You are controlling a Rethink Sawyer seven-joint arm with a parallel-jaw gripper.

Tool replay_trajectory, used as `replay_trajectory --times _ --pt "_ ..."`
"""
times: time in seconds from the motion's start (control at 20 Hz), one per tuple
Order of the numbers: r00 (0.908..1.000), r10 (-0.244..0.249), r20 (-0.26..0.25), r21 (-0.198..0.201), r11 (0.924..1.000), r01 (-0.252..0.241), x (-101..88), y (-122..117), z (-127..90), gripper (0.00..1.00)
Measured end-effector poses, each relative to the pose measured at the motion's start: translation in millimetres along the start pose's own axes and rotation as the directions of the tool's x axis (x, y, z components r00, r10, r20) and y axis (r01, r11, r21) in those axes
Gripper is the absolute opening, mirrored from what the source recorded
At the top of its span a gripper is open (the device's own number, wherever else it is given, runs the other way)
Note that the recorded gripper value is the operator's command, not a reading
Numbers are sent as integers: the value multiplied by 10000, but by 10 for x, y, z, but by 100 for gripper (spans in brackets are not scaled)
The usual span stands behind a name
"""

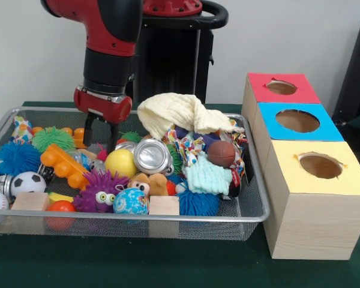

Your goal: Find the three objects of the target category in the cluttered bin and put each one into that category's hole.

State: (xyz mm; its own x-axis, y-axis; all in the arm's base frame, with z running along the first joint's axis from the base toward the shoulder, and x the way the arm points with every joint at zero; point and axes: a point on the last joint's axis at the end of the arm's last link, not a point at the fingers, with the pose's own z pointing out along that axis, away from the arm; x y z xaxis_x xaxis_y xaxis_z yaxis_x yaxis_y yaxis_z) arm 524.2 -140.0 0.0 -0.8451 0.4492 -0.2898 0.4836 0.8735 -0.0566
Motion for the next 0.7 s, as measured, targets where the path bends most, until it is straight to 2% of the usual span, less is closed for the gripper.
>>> replay_trajectory --times 0.7 --pt "9996 55 264 35 10000 -56 -149 -41 21 100"
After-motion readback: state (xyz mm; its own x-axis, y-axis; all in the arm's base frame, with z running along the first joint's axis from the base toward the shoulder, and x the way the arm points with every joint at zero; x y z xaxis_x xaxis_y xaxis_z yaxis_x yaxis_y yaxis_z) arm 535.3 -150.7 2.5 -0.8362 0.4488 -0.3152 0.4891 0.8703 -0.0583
